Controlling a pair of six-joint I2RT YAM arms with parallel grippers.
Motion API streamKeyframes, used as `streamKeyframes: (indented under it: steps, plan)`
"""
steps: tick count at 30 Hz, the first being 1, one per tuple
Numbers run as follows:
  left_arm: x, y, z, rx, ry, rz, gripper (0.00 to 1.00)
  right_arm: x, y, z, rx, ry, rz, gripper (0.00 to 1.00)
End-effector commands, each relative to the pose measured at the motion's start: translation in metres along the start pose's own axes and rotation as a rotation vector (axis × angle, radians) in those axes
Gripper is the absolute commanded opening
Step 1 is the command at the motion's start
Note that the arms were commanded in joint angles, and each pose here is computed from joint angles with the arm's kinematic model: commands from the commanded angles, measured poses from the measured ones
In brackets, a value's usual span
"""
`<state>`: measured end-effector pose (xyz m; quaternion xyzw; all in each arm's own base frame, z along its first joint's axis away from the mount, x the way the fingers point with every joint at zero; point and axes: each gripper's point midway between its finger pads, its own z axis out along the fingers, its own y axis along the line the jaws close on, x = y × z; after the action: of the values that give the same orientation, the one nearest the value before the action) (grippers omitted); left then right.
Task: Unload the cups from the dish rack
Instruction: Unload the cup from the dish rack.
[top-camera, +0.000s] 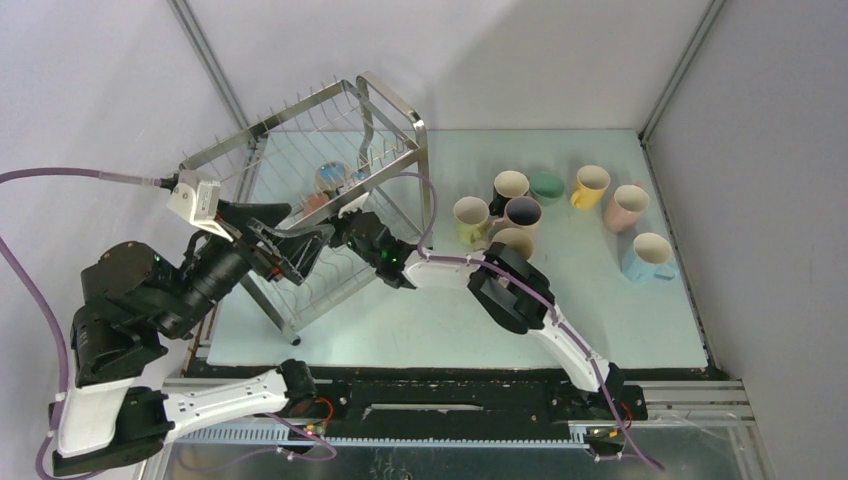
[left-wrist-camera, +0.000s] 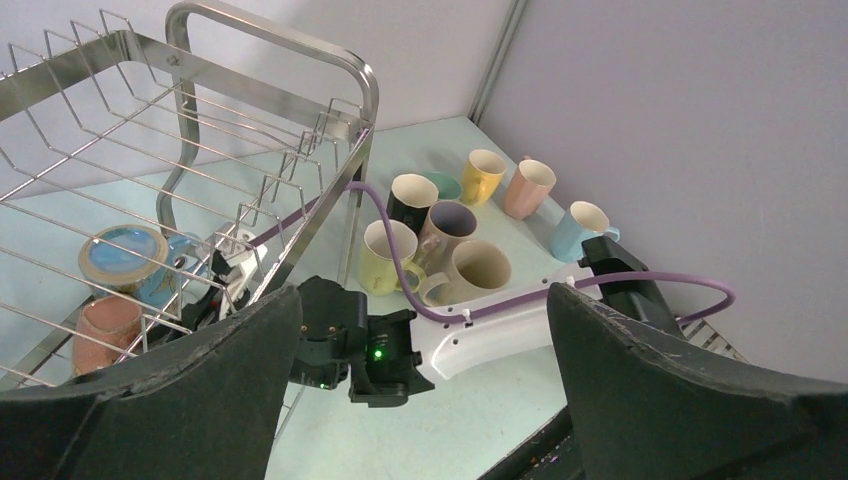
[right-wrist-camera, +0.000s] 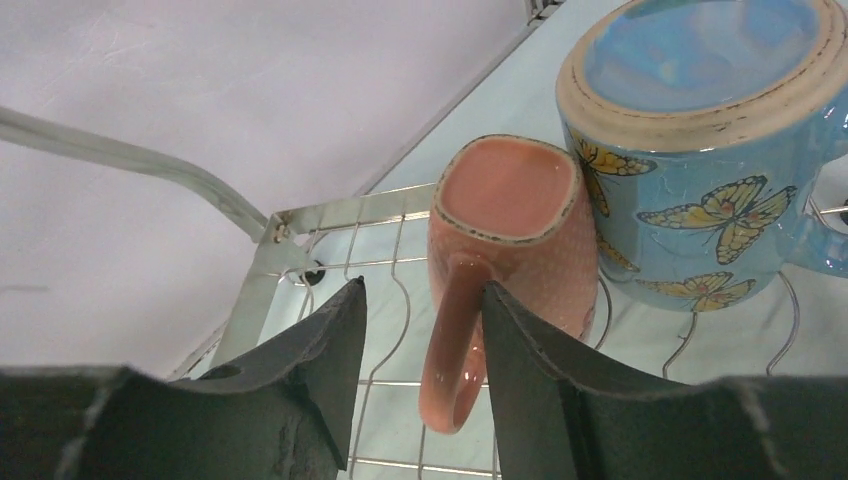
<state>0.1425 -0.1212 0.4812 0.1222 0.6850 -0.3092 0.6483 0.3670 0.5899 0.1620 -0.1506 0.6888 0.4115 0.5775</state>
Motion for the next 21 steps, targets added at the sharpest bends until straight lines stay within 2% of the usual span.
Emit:
streamKeyframes:
  steps: [1, 21]
  plan:
    - [-0.008, -0.003, -0.002, 0.016, -0.025, -0.011, 1.0, 0.014, -0.01, 0.008, 0.066, 0.034, -0.023, 0.54]
    - [-0.008, -0.003, 0.0, 0.016, -0.026, -0.003, 1.0, 0.035, -0.021, 0.007, 0.129, 0.079, -0.006, 0.51]
